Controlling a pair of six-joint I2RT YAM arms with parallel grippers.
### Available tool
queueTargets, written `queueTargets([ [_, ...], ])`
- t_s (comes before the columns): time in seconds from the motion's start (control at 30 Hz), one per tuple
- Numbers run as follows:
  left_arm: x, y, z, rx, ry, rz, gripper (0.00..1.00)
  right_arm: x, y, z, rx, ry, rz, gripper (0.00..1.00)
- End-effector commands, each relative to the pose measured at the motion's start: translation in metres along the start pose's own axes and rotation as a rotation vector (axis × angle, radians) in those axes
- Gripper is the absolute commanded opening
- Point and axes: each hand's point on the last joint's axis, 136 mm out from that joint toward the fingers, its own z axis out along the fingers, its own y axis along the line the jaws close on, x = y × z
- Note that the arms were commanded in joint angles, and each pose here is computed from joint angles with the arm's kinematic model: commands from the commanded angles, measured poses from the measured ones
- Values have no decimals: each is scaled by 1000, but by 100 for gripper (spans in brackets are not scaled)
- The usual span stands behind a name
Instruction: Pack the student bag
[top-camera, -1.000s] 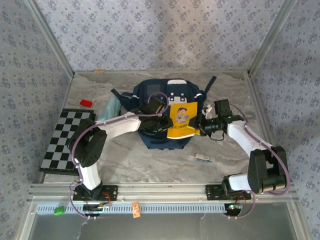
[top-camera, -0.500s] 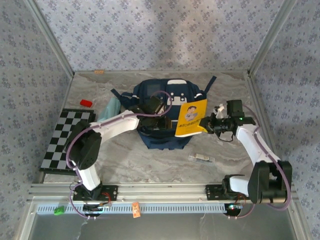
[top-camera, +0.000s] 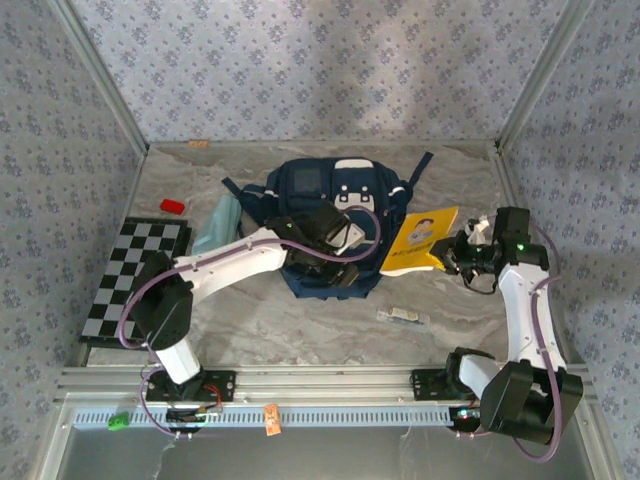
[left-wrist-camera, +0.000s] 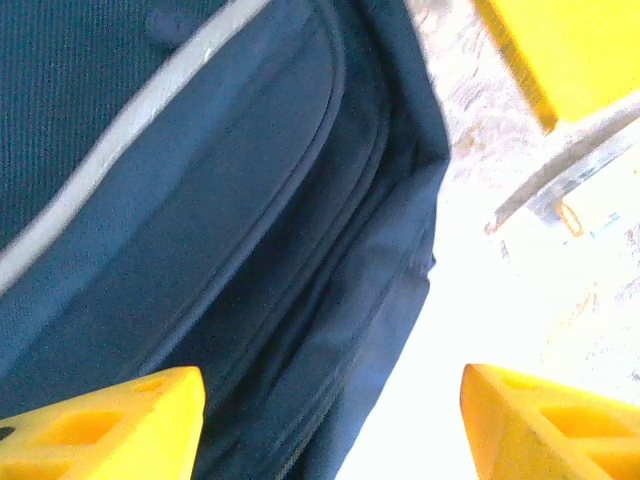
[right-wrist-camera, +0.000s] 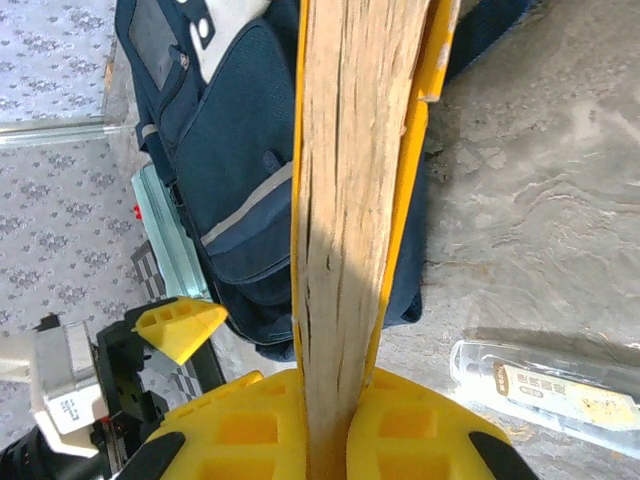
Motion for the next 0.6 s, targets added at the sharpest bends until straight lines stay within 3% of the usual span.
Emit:
queueTargets([
  [0.0, -11, 0, 12, -47, 4, 107, 69, -3, 13, -13, -45, -23, -39, 0],
  [0.33, -35, -10, 58, -67, 18, 150, 67, -12, 2, -23, -57, -68, 21, 0],
  [0.43, -40, -4, 67, -95, 16, 140, 58, -14, -1, -25, -68, -76, 38, 0],
  [0.57, -46, 0, 67, -94, -5, 114, 38, -14, -3, -26, -72, -78, 46, 0],
])
